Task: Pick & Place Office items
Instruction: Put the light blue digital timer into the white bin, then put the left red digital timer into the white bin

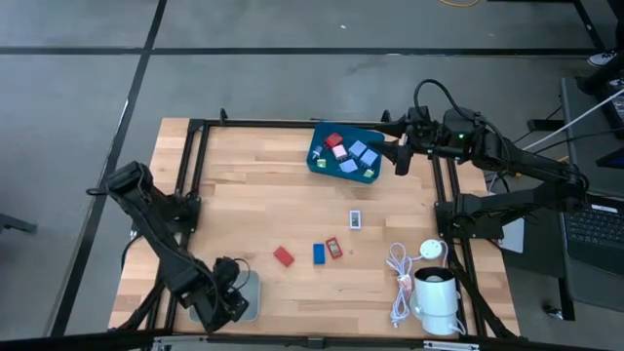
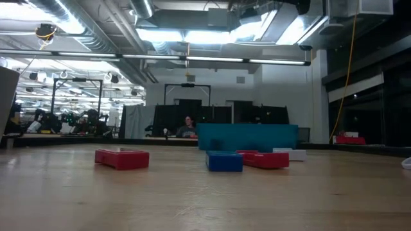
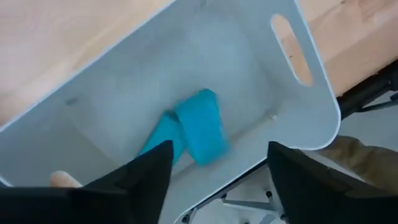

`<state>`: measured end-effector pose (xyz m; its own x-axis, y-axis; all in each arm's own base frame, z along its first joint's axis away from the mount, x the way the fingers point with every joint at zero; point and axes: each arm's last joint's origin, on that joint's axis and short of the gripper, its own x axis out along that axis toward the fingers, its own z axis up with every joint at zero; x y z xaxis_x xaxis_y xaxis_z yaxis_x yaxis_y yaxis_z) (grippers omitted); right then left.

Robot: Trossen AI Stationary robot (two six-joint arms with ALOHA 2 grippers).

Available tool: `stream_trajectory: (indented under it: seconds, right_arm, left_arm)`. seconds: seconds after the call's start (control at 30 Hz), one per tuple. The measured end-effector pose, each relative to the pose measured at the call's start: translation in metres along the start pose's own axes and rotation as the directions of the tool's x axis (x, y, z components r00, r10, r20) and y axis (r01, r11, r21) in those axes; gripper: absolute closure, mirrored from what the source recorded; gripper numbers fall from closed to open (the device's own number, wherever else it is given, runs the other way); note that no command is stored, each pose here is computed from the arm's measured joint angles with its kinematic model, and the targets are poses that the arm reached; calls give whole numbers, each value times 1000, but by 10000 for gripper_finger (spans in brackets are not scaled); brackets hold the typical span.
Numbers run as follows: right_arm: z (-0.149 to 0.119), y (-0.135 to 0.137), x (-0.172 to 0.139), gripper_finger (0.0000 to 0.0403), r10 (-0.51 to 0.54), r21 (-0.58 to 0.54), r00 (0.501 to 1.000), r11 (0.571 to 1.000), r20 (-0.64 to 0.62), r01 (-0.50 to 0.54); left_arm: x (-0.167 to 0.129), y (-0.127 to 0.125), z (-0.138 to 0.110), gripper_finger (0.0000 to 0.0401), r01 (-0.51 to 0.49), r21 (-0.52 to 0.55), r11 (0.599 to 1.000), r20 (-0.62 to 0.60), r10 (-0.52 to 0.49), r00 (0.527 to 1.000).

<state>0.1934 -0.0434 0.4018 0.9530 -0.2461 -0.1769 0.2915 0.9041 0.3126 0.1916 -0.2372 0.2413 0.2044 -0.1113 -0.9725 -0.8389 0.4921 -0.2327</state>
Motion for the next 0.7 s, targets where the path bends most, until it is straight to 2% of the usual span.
stream_trajectory:
  seconds: [0.1,0.23,0.37,0.47,0.53,0.57,0.63,0.7]
  right_arm:
    - [0,0,0,105,0,0,1000,1000,-1,0]
    - [0,0,0,105,-1,23,1000,1000,-2,1]
    - [0,0,0,105,-1,34,1000,999,-2,1]
    - [0,0,0,105,0,51,1000,999,-1,1]
    - [0,0,0,105,-1,53,1000,999,-2,1]
    - [0,0,0,105,0,53,1000,999,-2,0]
    - [0,0,0,105,0,56,1000,998,-2,0]
    - [0,0,0,105,0,56,1000,998,-2,0]
  left_arm:
    - [0,-1,4,120,1,24,1000,7,-1,1000]
    - [-7,-3,14,113,27,86,996,28,-29,999]
    - [-22,-5,47,115,71,81,994,134,-82,988]
    - [-29,-8,74,114,70,207,976,154,-103,983]
    - [-29,-10,92,113,46,345,938,152,-104,983]
    - [-28,-11,100,112,29,429,903,146,-101,984]
    - [-26,-14,117,112,23,594,804,118,-115,986]
    - [-22,-17,133,112,12,726,688,94,-117,989]
